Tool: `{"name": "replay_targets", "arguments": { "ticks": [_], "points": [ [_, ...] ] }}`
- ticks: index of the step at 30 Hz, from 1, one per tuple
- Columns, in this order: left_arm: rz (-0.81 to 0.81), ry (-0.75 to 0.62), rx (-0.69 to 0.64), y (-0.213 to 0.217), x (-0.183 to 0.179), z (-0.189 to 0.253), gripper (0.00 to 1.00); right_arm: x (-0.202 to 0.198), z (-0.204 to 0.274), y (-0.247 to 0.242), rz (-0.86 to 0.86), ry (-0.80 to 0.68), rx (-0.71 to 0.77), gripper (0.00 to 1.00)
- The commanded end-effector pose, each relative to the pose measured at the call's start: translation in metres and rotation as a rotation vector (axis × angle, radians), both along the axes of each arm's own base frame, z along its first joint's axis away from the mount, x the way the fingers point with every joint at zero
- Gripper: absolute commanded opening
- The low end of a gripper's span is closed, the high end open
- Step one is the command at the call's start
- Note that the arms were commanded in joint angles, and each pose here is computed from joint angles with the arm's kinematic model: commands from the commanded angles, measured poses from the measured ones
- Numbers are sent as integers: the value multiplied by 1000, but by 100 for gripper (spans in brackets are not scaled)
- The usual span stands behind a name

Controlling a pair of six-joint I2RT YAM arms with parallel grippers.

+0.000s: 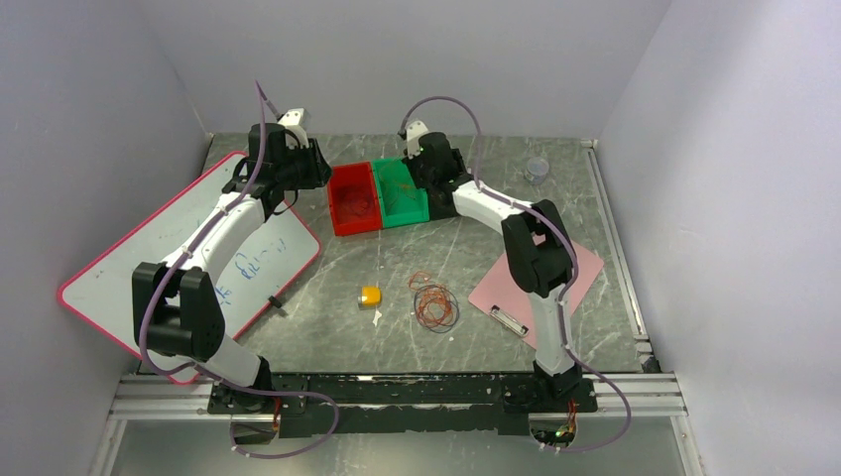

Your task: Untangle the cables

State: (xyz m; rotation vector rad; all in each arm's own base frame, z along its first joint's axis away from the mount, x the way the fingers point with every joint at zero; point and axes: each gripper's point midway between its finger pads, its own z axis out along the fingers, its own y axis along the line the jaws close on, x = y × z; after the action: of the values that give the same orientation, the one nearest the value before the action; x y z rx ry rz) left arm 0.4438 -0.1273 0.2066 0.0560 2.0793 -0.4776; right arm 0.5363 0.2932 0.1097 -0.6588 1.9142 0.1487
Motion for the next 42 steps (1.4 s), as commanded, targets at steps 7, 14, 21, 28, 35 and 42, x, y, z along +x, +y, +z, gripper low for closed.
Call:
{"name": "replay_targets", "arguments": {
  "ticks": [7,14,21,28,35,42],
  "points": [
    [-11,-48,-22,1,-1,18,38,3,19,-4,-29,-28,30,0],
    [-11,-47,-22,1,-1,18,38,-3,8,5,35,18,13,4],
    [-14,-44,-25,1,-1,17,37,-14,21,16,110,7,65,32],
    [-15,-43,-23,1,-1,17,37,-22,39,24,157,-10,125,41],
    [-22,-39,-23,0,-1,16,38,-36,60,16,128,-6,178,42],
    [-5,-63,-51,4,-5,26,56,-91,67,-22,3,79,264,42]
  ]
}}
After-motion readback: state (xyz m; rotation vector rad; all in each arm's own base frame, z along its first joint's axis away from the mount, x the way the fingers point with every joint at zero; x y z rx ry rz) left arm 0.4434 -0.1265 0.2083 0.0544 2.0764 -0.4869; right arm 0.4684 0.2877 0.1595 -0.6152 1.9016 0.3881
